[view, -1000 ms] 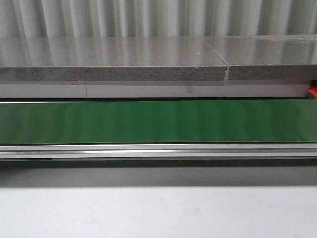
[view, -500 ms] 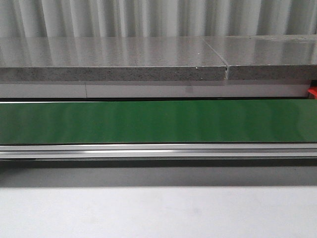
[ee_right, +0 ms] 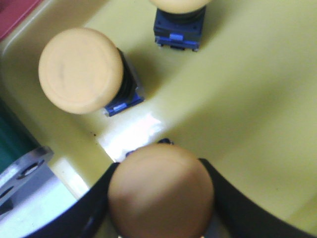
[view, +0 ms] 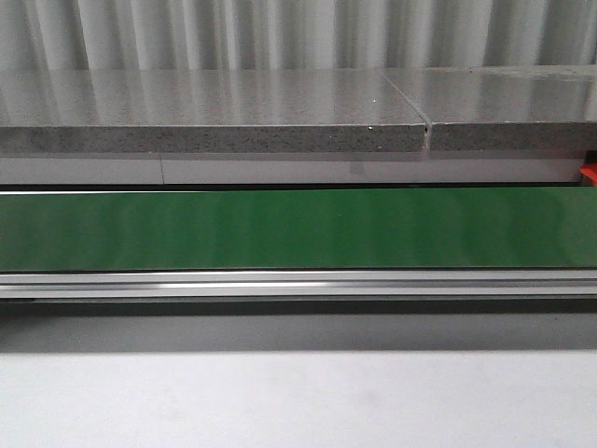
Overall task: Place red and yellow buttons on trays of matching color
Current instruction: 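Carry the yellow button to the yellow tray and release it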
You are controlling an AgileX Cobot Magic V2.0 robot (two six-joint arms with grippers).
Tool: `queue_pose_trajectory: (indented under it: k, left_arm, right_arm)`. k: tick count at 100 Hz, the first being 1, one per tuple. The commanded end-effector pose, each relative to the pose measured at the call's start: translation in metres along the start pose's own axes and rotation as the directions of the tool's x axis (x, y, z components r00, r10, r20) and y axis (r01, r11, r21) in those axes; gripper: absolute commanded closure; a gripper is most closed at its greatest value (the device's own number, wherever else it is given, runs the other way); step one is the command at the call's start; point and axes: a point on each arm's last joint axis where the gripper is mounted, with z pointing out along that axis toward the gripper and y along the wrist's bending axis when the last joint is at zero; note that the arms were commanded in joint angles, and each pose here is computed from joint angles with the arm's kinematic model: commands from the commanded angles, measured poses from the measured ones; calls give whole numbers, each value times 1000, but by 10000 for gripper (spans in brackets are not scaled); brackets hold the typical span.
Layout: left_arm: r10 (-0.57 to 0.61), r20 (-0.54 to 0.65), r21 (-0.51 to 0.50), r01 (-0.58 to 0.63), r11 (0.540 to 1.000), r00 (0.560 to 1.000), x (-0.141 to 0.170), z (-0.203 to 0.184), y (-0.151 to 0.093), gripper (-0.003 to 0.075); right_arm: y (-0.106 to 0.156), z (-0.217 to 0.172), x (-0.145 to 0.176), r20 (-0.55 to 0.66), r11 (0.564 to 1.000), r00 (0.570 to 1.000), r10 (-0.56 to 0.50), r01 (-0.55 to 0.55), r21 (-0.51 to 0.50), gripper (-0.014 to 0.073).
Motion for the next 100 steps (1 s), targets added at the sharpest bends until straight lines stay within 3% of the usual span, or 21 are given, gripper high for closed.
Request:
queue_pose_trajectory:
  k: [1,56,64,75,84,100]
  left_arm:
    - [-12,83,8,11,1000,996,-13,-2,0,741]
    - [-12,83,8,11,1000,996,-13,-2,0,741]
    - [-12,83,8,11,1000,996,-13,-2,0,741]
    - [-12,83,8,11,1000,996,-13,-2,0,741]
    - [-12,83,8,11,1000,996,-13,-2,0,741]
    - [-12,83,8,11,1000,996,-13,-2,0,741]
  right_arm:
    - [-1,-9,-12,96,1000,995,-8,8,0,431]
    - [-2,7,-13,71,1000,997,-9,9,9,419]
    - [-2,7,-13,71,1000,997,-10,10,10,351]
    - [-2,7,-13,72,1000,997,-10,10,9,167]
    - [-2,7,-14,75,1000,997,-10,10,9,67]
    - [-2,6,-15,88,1000,996,-10,10,8,33]
